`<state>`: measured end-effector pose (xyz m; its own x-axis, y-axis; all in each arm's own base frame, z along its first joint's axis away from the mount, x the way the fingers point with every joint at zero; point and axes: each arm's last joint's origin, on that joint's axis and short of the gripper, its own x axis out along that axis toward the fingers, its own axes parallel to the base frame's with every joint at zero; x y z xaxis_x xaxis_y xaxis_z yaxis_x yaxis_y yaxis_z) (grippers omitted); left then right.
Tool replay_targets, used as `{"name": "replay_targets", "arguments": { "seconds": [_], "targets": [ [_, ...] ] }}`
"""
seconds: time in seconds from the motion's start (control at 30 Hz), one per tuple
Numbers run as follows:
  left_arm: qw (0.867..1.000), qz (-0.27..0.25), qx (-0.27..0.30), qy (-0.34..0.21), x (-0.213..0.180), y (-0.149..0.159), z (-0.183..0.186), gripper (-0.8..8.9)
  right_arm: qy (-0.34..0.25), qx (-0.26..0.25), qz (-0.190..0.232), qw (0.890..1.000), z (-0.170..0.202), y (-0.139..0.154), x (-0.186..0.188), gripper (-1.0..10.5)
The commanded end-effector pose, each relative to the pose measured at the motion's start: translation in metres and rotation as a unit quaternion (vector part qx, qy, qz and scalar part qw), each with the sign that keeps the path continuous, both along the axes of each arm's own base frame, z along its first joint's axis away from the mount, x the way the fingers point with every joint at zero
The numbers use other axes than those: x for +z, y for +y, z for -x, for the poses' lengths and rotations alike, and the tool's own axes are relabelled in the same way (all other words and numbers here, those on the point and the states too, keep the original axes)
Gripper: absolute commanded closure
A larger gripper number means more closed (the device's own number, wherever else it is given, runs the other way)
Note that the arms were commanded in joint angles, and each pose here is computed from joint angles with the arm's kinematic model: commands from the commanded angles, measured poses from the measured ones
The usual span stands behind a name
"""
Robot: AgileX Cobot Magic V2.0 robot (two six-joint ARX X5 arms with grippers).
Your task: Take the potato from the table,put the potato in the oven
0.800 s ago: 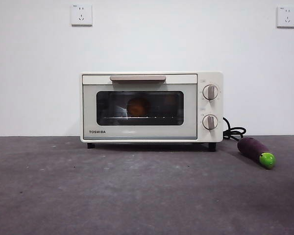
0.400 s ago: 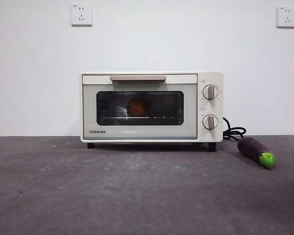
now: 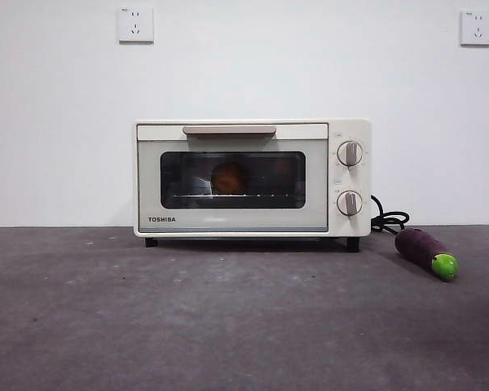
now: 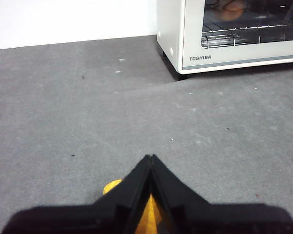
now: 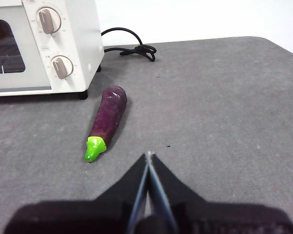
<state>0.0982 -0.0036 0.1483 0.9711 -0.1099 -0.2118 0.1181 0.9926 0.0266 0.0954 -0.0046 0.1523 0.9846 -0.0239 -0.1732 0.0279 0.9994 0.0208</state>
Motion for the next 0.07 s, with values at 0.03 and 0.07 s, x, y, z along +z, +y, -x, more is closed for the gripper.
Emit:
{"name": "replay_targets", "arguments": {
  "seconds": [0.03, 0.07],
  "targets": [
    [1.000, 0.001, 0.002, 0.001, -0.0024, 0.0003, -0.0004, 8.18, 0.002, -0.001, -0.005, 1.000, -0.0003, 0.0000, -0.0025, 9.5],
    [1.000, 0.001, 0.002, 0.001, -0.0024, 0.0003, -0.0004, 8.18, 0.002, -0.001, -0.005, 1.000, -0.0003, 0.0000, -0.0025, 9.5]
  ]
}}
